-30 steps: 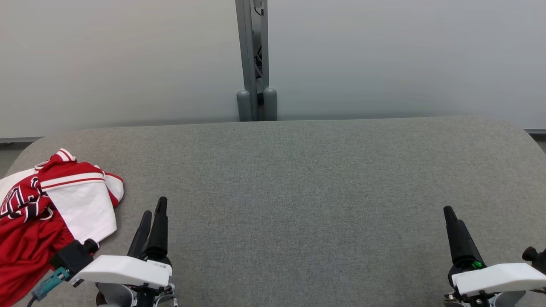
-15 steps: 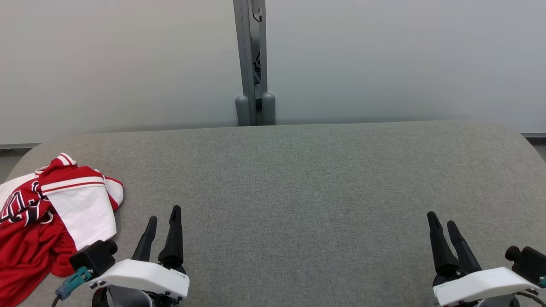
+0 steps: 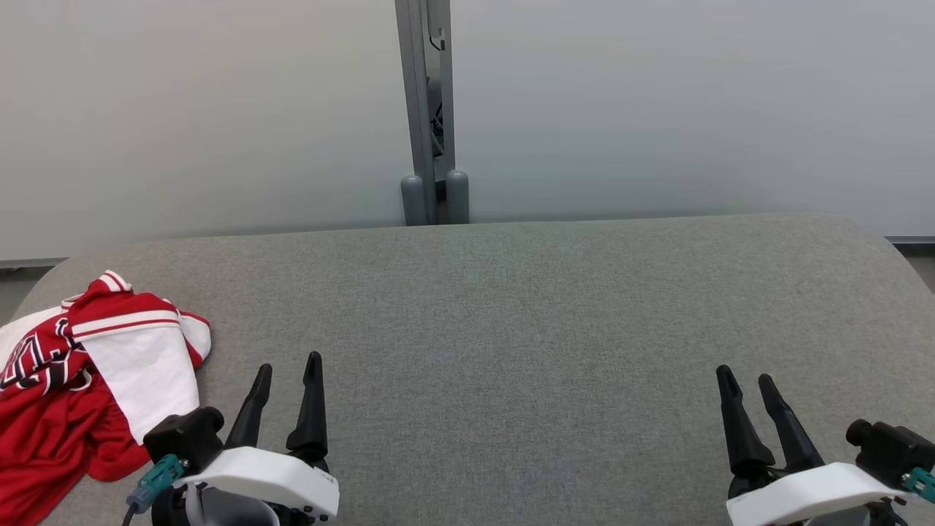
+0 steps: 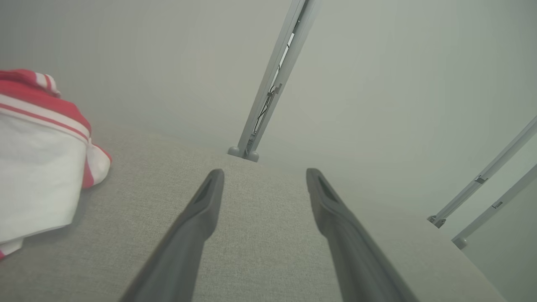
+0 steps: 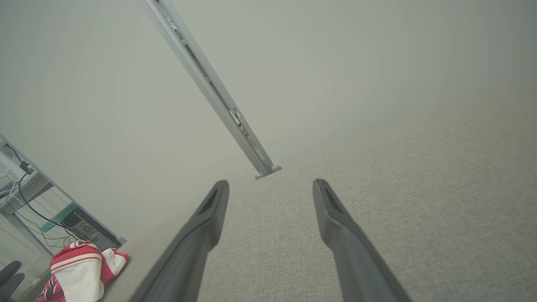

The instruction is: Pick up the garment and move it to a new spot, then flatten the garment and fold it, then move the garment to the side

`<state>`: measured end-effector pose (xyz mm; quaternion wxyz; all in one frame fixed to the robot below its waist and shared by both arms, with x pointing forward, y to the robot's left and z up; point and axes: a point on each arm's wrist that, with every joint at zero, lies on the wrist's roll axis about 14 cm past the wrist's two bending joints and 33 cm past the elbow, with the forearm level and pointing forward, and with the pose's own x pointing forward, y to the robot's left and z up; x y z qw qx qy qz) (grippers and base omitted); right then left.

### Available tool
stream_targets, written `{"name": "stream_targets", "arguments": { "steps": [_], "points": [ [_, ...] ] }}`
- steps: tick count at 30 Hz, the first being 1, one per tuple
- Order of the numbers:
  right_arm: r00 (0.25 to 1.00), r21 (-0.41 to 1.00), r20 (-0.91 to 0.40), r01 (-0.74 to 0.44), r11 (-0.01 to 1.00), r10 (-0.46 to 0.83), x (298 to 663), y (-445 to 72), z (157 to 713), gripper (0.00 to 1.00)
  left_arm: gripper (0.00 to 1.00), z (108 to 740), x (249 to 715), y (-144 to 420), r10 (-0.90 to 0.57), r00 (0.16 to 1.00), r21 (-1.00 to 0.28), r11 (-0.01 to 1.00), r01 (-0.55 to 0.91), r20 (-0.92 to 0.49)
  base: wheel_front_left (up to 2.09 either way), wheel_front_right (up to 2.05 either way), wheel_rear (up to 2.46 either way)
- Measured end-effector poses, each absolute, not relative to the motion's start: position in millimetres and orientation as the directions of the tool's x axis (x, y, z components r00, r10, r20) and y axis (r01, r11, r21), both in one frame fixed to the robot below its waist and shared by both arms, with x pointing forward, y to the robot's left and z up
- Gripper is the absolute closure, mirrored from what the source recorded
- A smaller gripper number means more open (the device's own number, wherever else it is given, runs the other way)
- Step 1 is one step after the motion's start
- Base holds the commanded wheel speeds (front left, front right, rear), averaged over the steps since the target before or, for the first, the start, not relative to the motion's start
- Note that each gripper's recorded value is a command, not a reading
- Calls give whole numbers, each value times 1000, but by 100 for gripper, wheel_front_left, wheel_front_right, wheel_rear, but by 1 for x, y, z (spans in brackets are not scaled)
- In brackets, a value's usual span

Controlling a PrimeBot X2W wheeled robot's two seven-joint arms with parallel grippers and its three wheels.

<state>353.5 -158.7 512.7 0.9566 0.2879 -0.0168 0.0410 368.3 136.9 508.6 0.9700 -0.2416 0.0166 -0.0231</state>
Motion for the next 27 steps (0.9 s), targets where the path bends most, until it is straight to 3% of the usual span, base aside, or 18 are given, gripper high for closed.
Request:
{"name": "stream_targets", "arguments": {
  "steps": [27],
  "points": [
    [984, 315, 140, -152, 937, 112, 343, -149, 531, 0, 0, 521, 358, 122, -85, 994, -207, 973, 98, 69, 0, 0, 0]
  ]
}}
